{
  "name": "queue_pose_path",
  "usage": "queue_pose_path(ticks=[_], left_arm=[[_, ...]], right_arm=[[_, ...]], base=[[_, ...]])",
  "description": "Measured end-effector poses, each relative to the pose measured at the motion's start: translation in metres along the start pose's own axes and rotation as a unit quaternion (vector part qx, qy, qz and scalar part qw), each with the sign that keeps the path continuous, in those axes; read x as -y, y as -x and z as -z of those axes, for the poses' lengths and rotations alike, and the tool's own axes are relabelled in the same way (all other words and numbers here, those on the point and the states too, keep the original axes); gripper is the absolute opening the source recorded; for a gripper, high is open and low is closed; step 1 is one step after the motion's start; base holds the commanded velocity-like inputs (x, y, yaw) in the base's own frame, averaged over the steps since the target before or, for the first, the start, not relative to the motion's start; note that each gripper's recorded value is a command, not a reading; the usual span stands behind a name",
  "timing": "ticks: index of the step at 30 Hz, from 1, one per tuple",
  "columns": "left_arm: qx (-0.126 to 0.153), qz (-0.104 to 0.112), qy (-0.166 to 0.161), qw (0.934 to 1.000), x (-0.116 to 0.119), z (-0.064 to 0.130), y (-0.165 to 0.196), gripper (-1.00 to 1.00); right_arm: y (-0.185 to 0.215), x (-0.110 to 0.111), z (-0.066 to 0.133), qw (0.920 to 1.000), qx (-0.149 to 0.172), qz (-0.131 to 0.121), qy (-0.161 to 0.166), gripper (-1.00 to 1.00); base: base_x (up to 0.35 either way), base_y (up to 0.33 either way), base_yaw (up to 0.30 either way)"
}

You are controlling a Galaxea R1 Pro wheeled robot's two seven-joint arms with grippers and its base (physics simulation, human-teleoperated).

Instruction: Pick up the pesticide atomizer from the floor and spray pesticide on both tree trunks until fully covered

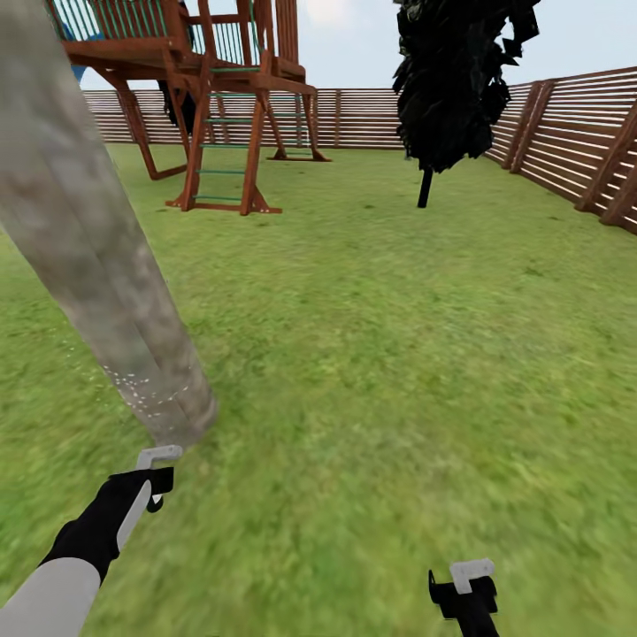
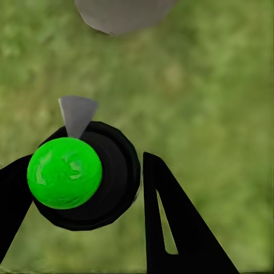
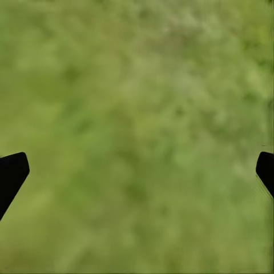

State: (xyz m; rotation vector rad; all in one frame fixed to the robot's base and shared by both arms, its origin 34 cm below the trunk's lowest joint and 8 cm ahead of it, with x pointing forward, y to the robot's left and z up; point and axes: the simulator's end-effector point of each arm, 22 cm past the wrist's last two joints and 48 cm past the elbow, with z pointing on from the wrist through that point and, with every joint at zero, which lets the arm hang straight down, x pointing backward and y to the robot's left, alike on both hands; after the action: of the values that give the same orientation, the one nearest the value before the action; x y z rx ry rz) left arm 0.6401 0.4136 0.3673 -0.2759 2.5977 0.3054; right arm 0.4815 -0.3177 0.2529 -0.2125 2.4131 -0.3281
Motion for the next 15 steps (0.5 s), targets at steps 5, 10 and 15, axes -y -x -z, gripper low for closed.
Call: queue_pose_path(ticks=[5,10,15], left_arm=[[0.000,0.001,0.000,1.0000,0.0000,0.0002,0.0001,-1.00],[0.000,0.003,-0.002,1.0000,0.0009,0.0002,0.0000,-1.00],[0.000,0.005,-0.003,1.0000,0.0012,0.0002,0.0000,-1.00]], right_arm=[[0.0001,0.0000,0.0001,1.0000,0.000,0.000,0.000,1.00],[0.0000,0.0000,0.0002,1.0000,0.000,0.000,0.000,1.00],[0.0001,0.0000,0.0002,1.0000,0.000,0.001,0.000,1.00]], base=[[0.147,-0.256,0.202],[0.201,-0.231,0.007],[0.203,-0.230,0.000]])
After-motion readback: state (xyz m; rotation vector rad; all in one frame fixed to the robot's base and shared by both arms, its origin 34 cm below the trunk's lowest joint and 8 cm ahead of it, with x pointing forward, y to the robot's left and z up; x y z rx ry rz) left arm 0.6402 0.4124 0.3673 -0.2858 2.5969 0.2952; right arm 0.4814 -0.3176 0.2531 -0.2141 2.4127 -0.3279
